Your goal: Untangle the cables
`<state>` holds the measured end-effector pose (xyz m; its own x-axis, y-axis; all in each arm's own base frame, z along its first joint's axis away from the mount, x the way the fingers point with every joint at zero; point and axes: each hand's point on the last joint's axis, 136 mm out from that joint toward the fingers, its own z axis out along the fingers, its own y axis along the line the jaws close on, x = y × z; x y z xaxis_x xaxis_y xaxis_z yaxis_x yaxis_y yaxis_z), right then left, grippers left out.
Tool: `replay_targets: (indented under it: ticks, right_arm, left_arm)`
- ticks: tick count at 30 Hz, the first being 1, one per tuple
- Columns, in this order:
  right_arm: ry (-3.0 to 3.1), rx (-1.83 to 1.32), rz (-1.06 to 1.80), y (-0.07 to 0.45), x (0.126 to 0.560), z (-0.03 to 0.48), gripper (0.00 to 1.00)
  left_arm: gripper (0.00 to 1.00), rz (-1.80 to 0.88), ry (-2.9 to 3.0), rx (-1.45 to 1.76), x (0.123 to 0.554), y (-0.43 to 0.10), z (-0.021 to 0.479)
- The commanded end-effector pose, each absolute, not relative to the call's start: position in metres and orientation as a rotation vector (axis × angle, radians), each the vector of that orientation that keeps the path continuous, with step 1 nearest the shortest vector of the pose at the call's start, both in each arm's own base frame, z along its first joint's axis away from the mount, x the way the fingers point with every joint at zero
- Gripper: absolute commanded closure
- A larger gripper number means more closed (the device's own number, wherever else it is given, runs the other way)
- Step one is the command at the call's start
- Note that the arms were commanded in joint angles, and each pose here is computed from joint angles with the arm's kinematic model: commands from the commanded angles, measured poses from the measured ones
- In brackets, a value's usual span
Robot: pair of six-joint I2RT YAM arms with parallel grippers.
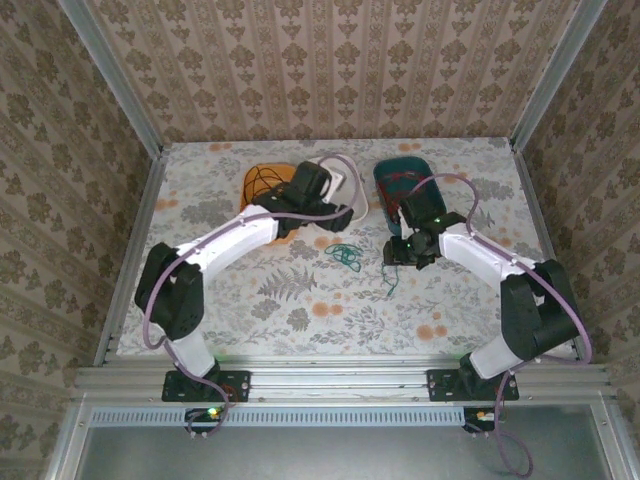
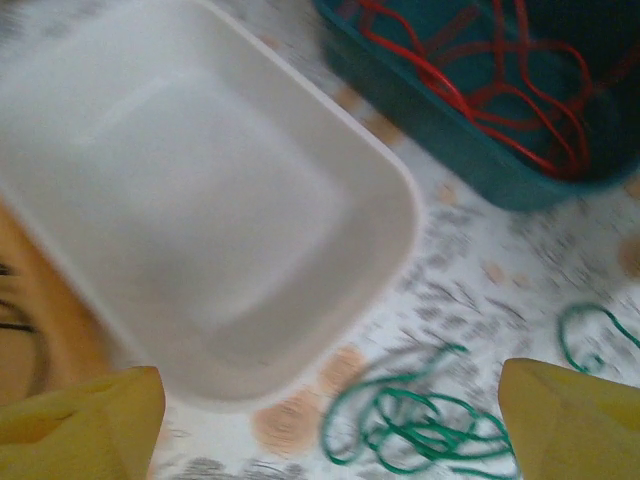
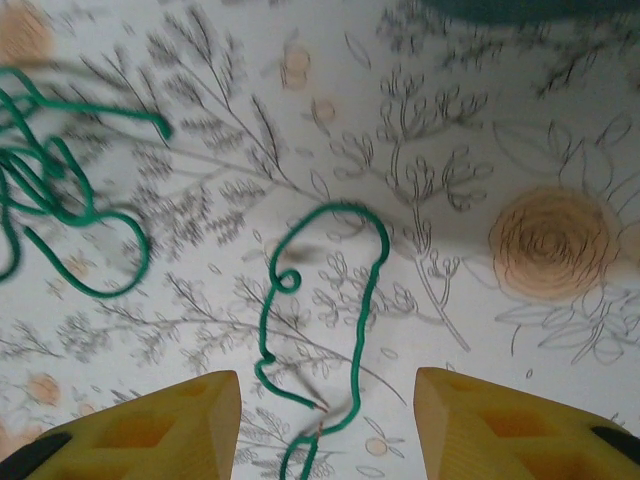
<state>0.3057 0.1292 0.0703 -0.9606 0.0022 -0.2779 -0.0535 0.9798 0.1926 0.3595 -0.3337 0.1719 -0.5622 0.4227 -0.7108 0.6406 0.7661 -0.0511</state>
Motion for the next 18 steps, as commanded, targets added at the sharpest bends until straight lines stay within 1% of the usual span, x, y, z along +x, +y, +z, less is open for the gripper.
replay_targets:
  ticks: [1,4,8,11,13,16,18]
  right_arm:
    - [2.968,-0.095,0.199,0.121,0.279,0.053,0.49]
    - [2.992,-0.100,0.173,0.118,0.276,0.045,0.50]
    - [3.020,-0.106,0.160,0.119,0.278,0.033,0.51]
    - [3.044,-0.109,0.150,0.120,0.282,0.024,0.54]
    - [3.055,-0.114,0.145,0.122,0.285,0.018,0.58]
    - [3.069,-0.114,0.164,0.126,0.289,0.013,0.71]
    - [3.062,-0.114,0.157,0.125,0.291,0.015,0.86]
  left_arm:
    - [0.13,-0.535,2.217,0.991,0.328,-0.368,0.157]
    - [0.13,-0.543,2.207,1.096,0.314,-0.379,0.148]
    - [0.13,-0.532,2.195,1.120,0.313,-0.386,0.148]
    - [0.13,-0.551,2.169,1.098,0.316,-0.389,0.157]
    - [0.13,-0.581,2.150,1.085,0.316,-0.392,0.163]
    - [0.13,-0.636,2.130,1.059,0.316,-0.395,0.174]
    - [0.12,-0.678,2.120,1.031,0.318,-0.396,0.181]
